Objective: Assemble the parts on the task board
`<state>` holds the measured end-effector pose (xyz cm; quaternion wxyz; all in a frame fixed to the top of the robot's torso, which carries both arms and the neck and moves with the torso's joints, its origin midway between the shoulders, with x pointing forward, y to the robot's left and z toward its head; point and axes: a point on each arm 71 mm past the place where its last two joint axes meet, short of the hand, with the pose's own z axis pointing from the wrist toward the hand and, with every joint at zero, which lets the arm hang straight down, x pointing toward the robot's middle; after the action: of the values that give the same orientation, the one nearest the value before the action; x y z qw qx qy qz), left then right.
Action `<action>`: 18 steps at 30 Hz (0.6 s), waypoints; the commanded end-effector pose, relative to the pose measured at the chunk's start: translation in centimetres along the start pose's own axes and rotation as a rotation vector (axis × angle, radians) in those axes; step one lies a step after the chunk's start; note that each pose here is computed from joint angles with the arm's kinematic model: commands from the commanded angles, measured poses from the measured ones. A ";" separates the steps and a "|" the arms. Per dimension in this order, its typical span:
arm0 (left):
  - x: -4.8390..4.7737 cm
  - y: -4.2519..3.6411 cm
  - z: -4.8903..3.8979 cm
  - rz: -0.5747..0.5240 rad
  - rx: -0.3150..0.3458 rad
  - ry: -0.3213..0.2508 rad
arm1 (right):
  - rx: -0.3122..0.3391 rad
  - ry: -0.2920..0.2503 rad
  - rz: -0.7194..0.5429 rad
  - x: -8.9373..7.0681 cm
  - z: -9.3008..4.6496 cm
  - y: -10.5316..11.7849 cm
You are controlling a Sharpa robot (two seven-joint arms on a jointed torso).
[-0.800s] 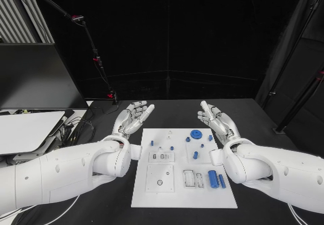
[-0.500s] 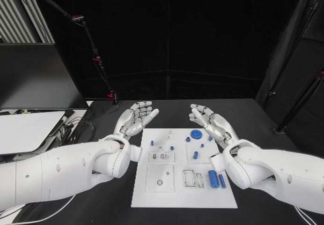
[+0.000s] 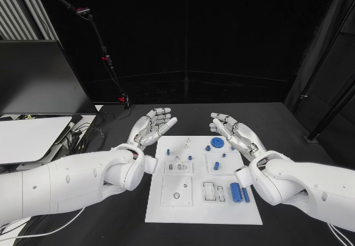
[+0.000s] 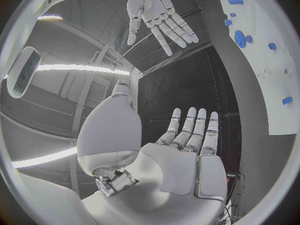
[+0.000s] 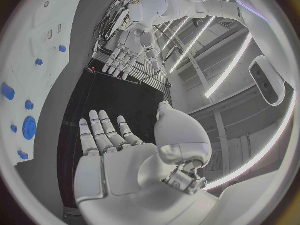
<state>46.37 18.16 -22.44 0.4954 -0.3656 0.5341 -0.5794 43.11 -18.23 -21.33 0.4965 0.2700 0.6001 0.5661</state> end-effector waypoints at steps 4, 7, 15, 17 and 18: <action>-0.07 -2.52 -0.41 -0.013 0.354 0.025 | 0.009 0.021 -0.004 -0.3 -0.2 0.0; -0.11 -2.50 -0.41 -0.015 0.351 0.026 | 0.017 0.017 -0.006 -0.6 -0.3 -0.1; -0.10 -2.45 -0.36 -0.021 0.346 0.032 | 0.030 0.016 -0.022 -1.6 0.0 -0.1; -0.07 -2.46 -0.36 -0.022 0.346 0.033 | 0.031 0.017 -0.026 -1.9 0.1 -0.1; -0.05 -2.47 -0.35 -0.022 0.346 0.034 | 0.033 0.018 -0.029 -2.0 0.2 -0.1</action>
<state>46.40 18.31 -22.47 0.4877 -0.3628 0.5359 -0.5860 43.98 -20.09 -20.85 0.5030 0.2718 0.6101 0.5485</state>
